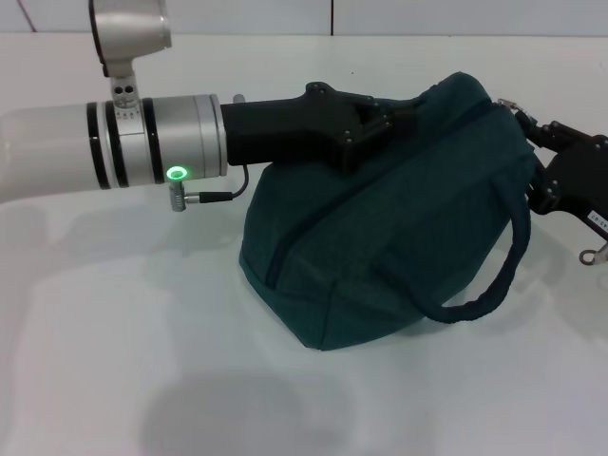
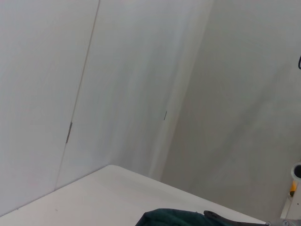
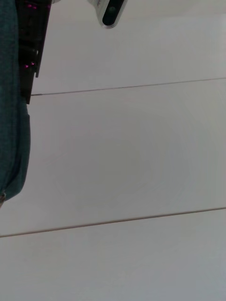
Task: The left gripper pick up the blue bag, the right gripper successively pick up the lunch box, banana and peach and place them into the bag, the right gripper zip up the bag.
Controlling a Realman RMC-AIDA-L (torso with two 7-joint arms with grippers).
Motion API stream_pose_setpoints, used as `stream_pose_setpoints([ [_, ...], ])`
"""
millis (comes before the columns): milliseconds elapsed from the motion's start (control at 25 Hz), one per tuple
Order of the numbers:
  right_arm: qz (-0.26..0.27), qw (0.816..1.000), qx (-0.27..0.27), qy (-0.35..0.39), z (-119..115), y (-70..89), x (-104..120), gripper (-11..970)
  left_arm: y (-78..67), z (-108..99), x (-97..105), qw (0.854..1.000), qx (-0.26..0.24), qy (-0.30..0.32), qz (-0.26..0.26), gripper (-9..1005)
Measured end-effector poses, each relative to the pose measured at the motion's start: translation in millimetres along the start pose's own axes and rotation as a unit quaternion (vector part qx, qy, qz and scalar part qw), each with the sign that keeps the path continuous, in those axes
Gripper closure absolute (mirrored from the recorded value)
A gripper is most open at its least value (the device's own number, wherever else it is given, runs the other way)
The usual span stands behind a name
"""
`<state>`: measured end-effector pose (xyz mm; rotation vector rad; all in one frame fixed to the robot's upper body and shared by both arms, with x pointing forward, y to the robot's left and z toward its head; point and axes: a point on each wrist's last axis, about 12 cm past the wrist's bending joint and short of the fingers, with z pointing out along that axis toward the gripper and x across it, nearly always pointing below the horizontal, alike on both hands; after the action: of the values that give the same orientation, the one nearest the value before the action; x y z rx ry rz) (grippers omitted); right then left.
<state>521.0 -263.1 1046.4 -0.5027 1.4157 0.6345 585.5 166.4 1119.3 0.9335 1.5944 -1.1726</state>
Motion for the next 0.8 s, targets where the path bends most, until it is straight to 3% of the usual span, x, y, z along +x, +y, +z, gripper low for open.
stream_pose_setpoints([
  [600, 0.015, 0.999, 0.031, -0.008, -2.6, -3.4, 0.8, 944, 0.2, -0.3, -1.2, 1.0, -0.003, -0.013, -0.006, 960],
  [800, 0.037, 0.998, 0.053, 0.014, -4.1, -8.0, 6.7, 943, 0.1, -0.6, -0.7, 1.0, -0.004, -0.015, -0.007, 959],
])
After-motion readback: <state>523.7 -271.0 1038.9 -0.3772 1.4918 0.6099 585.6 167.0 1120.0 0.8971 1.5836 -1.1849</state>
